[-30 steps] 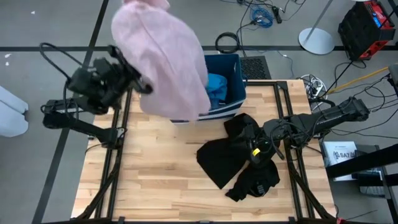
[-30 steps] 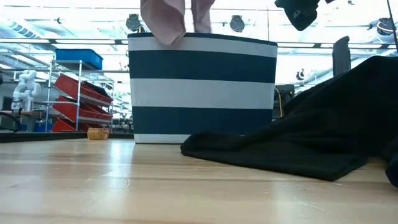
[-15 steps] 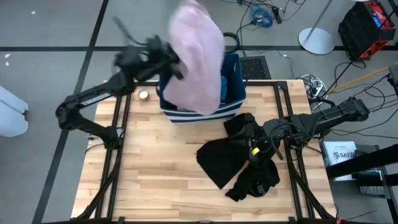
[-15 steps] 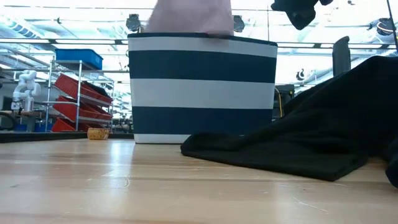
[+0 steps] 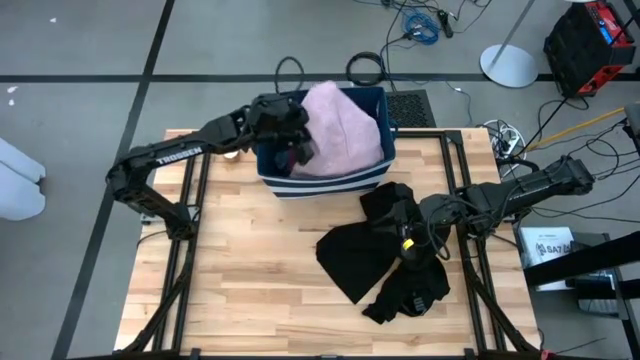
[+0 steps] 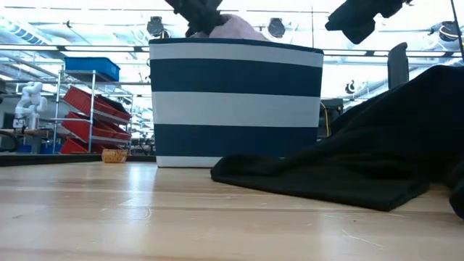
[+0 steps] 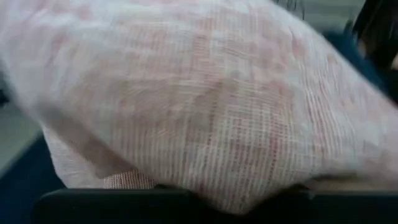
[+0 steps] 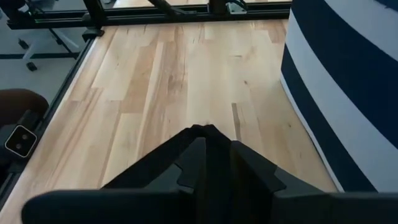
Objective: Sort clothes
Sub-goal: Put the pink polo shirt into the blue laundry bin
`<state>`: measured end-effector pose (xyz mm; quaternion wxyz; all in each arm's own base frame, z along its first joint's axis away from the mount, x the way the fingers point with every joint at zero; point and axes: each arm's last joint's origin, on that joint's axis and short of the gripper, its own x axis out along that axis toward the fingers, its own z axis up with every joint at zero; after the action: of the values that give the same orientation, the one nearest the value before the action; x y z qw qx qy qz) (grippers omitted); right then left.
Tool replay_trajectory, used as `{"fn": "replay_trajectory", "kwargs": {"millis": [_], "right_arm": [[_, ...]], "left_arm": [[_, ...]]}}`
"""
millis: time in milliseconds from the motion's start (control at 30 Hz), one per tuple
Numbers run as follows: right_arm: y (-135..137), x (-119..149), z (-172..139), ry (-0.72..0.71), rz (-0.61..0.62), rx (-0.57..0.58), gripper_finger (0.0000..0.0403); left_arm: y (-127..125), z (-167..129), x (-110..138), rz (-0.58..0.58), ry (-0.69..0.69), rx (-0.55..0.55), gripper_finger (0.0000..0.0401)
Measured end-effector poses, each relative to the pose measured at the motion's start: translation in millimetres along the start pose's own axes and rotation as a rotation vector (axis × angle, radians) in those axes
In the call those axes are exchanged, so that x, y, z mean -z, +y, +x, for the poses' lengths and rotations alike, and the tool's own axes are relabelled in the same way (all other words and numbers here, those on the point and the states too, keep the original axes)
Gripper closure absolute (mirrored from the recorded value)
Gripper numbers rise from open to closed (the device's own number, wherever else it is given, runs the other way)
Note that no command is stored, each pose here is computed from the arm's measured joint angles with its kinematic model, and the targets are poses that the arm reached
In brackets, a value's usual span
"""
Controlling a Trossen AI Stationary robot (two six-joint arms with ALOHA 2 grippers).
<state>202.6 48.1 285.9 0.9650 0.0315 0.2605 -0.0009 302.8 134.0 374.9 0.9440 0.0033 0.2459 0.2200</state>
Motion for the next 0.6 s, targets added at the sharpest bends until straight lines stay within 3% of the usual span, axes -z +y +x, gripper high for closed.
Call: {"fn": "replay_trajectory", "kwargs": {"millis": [400, 600], "right_arm": [[0.2, -3.7, 0.0, -0.038, -0.047, 0.001, 0.0339], [-2.0, -5.5, 0.0, -0.059, -0.049, 0.046, 0.0339]], "left_arm": [[-2.9, -12.9, 48.0, 0.033, 0.519, 0.029, 0.0359], [-3.6, -13.4, 48.7, 0.038, 0.527, 0.048, 0.036]]}}
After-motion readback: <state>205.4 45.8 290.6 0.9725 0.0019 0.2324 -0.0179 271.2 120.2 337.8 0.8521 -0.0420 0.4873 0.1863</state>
